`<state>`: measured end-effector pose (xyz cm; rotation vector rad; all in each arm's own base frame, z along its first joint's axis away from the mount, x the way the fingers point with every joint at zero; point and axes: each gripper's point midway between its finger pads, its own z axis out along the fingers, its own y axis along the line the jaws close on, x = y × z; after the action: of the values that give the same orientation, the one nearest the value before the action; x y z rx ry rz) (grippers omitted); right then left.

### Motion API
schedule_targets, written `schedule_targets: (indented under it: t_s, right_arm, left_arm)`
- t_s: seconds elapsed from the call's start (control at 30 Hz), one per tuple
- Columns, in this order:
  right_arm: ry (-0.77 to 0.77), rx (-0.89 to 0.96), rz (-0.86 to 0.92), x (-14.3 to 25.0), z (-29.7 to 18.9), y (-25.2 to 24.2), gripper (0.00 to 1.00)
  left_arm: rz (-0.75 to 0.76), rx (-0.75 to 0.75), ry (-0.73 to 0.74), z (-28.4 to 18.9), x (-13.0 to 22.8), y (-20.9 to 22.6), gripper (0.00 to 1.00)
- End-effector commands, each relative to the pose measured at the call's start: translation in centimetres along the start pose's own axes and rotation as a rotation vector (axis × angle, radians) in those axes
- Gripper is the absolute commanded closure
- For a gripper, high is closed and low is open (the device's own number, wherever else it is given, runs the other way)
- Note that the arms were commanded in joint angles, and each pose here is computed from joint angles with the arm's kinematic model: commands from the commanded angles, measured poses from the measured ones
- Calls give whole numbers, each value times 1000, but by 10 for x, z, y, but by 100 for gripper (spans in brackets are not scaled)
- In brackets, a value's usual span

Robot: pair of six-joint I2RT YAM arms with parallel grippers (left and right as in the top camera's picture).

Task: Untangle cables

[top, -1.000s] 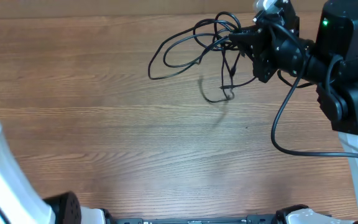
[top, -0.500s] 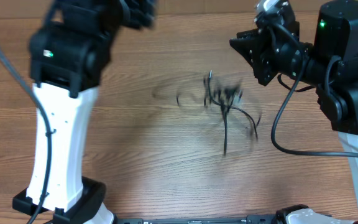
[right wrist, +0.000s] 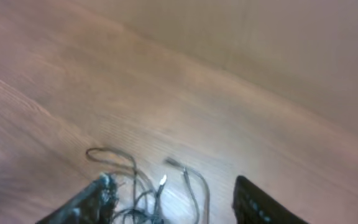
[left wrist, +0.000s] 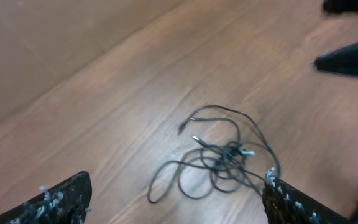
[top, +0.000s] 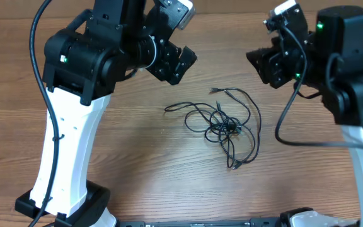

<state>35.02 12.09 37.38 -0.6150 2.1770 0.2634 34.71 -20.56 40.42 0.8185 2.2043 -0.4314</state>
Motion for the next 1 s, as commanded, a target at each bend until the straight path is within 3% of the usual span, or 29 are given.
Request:
schedule_targets:
  t_s: [0.0, 0.17, 0.37, 0.5, 0.97]
  right_arm:
    - [130, -41, 160, 27, 43, 2, 43]
    - [296, -71, 236, 81, 89, 11, 42]
    - [522, -46, 505, 154, 103, 25, 41]
    - [625, -38, 502, 193, 110, 35, 41]
    - [758, -65, 536, 295, 138, 56, 45]
  left_arm:
    - [6, -127, -80, -28, -14, 16, 10]
    - [3, -184, -142, -49, -24, 20, 4]
    - [-4, -267, -132, -57, -20, 32, 2]
    - [0, -267, -132, -57, -20, 32, 1]
    - [-5, -262, -100, -56, -12, 31, 1]
